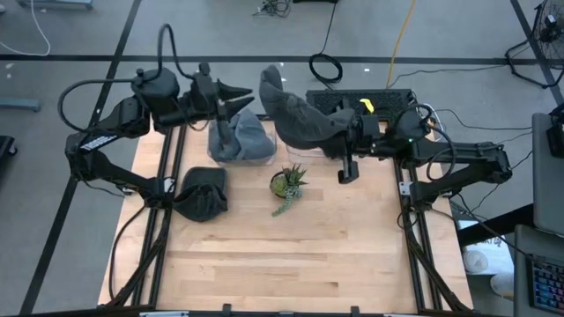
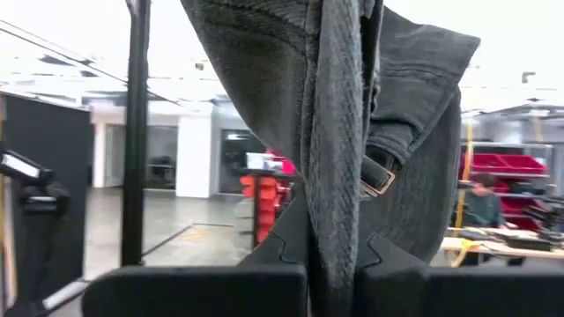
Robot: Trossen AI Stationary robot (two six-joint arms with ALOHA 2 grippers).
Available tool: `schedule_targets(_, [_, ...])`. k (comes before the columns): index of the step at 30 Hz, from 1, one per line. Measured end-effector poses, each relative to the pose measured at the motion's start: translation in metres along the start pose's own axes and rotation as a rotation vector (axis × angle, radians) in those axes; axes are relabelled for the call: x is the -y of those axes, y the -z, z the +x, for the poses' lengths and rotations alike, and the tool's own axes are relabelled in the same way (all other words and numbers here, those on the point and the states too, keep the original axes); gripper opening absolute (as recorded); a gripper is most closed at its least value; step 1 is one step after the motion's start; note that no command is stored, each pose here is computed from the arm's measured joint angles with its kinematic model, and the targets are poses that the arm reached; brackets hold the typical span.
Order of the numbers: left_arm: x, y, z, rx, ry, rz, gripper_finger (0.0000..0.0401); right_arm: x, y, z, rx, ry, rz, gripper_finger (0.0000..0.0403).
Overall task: Pick & Place hat
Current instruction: Put the right black cap into the right transparent bin
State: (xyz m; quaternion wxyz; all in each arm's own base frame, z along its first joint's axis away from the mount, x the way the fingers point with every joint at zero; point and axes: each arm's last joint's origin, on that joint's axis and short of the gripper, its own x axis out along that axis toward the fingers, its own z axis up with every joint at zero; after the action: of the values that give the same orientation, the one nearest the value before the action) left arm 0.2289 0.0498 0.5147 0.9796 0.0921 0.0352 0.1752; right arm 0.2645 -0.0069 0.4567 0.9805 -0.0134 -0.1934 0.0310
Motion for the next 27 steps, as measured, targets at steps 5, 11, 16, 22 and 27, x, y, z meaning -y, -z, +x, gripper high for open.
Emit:
schedule_targets(5, [0.002, -0.004, 0.000, 0.043, 0.100, -0.205, 0.0086, -0.002, -0.001, 0.000, 0.015, -0.096, 0.004, 0.0000])
schedule_targets(11, [0.007, -0.005, -0.001, 0.036, 0.282, -0.346, 0.0134, -0.006, -0.007, -0.001, 0.073, -0.230, -0.021, 0.0000])
schedule_targets(16, [0.013, -0.002, 0.002, 0.001, 0.432, -0.387, 0.0230, -0.007, -0.009, -0.001, 0.087, -0.267, 0.008, 0.0000])
schedule_targets(22, [0.018, 0.001, 0.009, -0.010, 0.464, -0.395, 0.0311, -0.007, -0.005, 0.001, 0.082, -0.268, 0.026, 0.0000])
schedule_targets(27, [0.021, 0.000, 0.015, 0.003, 0.477, -0.425, 0.0336, -0.006, 0.000, 0.006, 0.078, -0.266, 0.026, 0.0000])
